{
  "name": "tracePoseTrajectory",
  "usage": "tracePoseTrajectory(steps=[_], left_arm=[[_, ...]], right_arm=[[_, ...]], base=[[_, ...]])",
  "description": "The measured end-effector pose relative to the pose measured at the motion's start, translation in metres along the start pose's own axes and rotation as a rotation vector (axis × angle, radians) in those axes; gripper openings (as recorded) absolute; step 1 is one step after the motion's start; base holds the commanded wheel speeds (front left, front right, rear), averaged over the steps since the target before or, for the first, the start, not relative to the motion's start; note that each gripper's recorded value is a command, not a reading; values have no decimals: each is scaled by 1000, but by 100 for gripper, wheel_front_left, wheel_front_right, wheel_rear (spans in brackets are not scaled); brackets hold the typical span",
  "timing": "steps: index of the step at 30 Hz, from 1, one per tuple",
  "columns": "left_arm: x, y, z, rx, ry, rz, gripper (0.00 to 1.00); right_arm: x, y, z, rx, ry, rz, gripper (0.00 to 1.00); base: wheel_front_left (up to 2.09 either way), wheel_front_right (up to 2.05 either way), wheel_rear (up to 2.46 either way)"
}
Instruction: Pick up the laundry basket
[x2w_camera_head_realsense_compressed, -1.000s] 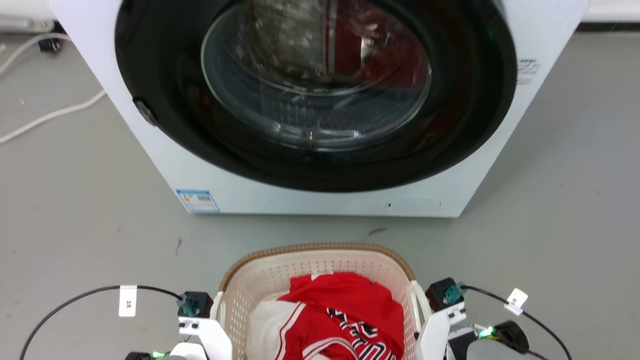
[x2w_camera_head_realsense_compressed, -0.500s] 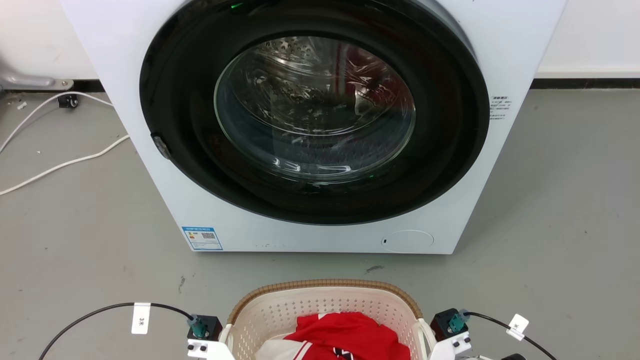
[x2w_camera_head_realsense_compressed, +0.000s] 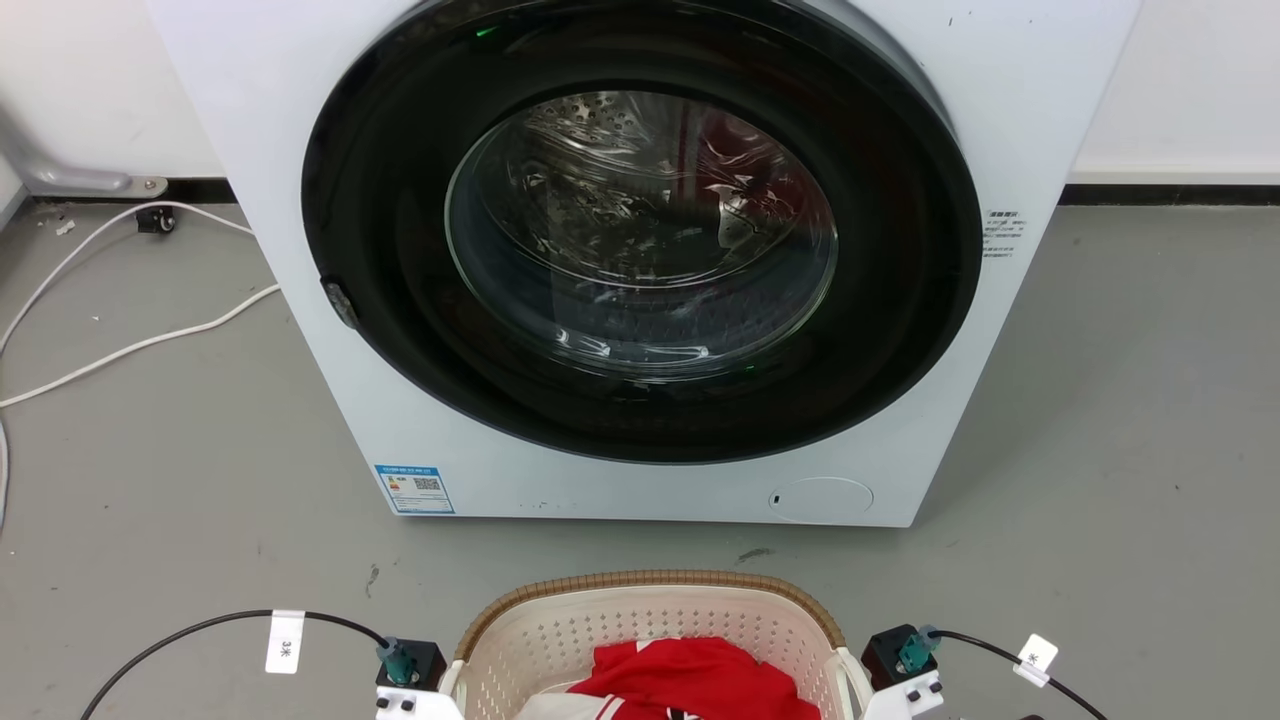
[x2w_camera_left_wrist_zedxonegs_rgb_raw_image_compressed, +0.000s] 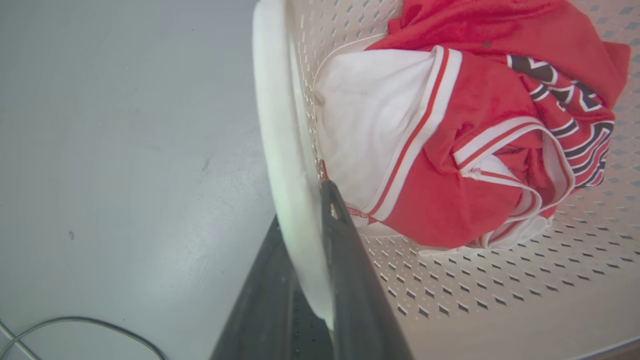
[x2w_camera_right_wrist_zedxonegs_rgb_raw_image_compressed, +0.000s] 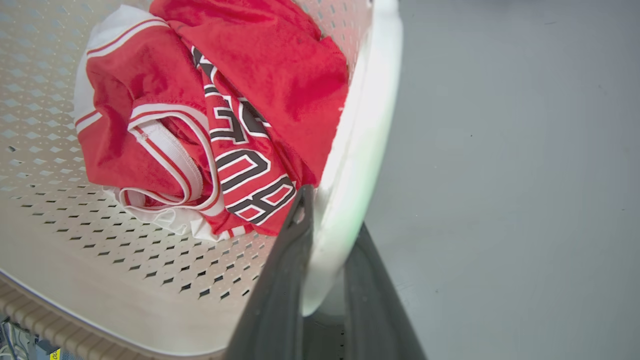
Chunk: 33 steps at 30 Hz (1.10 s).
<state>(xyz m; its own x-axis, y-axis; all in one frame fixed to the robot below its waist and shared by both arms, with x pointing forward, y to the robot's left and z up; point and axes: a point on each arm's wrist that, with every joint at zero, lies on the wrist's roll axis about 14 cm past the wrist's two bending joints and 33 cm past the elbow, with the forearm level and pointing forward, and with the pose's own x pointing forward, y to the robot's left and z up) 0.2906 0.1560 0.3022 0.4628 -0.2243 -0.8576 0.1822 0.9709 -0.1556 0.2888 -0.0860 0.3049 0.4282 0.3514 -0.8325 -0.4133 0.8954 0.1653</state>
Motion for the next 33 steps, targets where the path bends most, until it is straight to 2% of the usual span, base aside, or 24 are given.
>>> tracePoseTrajectory(steps=[33], left_arm=[[0,0,0,-5,-8,-7,0]], right_arm=[[-1,1,-3,13,-1,2,0]], base=[[0,0,0]])
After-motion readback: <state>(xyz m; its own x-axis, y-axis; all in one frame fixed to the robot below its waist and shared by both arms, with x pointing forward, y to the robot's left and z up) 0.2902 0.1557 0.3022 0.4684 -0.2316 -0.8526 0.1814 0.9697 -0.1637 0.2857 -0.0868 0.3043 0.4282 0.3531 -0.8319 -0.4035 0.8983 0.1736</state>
